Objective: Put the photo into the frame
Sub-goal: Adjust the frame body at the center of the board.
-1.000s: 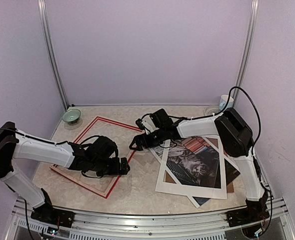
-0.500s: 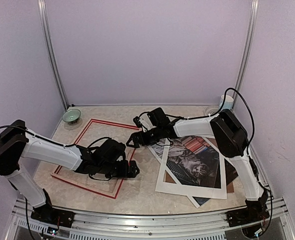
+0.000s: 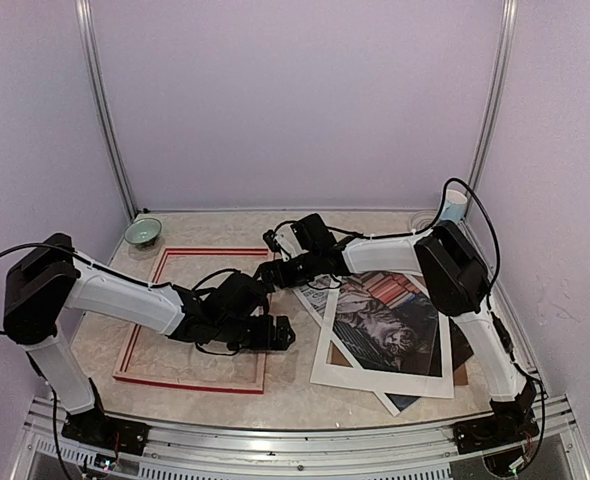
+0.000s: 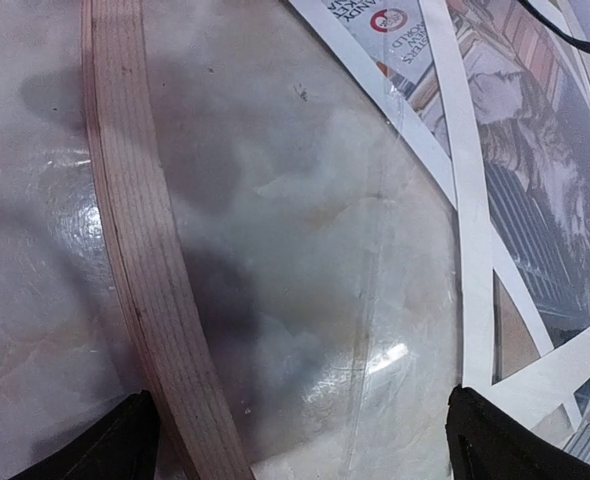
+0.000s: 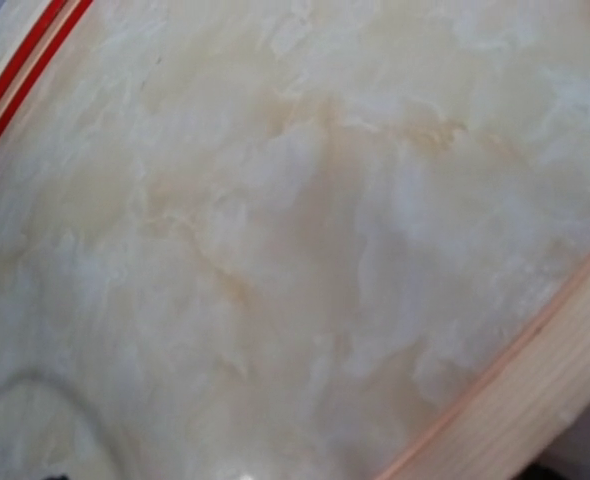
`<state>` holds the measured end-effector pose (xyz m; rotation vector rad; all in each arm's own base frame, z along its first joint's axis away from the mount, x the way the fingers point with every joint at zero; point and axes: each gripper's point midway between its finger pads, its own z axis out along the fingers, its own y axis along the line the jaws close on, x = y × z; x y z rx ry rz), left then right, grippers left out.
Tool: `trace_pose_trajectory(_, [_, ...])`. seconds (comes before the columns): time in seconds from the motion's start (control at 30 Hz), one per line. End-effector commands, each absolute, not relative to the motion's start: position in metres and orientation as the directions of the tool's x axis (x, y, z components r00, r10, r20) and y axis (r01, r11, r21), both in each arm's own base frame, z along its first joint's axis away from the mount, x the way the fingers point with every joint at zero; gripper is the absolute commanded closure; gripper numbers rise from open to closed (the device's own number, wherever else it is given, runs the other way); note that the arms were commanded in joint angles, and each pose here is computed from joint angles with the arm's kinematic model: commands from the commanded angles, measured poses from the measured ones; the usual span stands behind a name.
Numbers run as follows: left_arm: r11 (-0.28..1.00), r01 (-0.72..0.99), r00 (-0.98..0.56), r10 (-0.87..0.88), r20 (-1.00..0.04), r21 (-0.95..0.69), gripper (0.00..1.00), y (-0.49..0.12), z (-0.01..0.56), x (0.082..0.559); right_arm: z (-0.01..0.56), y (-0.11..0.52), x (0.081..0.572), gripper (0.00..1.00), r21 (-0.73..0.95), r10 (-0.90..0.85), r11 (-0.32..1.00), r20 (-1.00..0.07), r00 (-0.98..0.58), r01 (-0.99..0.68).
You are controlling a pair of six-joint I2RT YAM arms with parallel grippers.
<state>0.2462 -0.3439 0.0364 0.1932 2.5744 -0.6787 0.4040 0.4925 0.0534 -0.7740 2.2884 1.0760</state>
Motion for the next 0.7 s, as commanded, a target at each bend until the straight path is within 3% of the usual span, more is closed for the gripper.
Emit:
trace_pose_trajectory(0.0, [0.883,0.259,-0.889,0.060,-0.454,-0.392,0.01,-0.344,0.023,0.243,0.038,0.490,0.407,0.02,0.516,-0.299,0.543,-0.618,-0.727,-0.662])
trace_pose_trajectory(0.33, [0.929,0.222,-0.839,0.027,-0.543,-0.297,0.01,-0.315,0.051,0.257,0.078,0.450,0.405,0.01,0.480,-0.269,0.574,-0.655,-0.706,-0.663])
trace_pose_trajectory(0.67, [0.880,0.350,-0.737,0.047,-0.674,-0.322,0.01,-0.345,0.123,0.277,0.117,0.359,0.381,0.01,0.523,-0.155,0.623,-0.647,-0.747,-0.582])
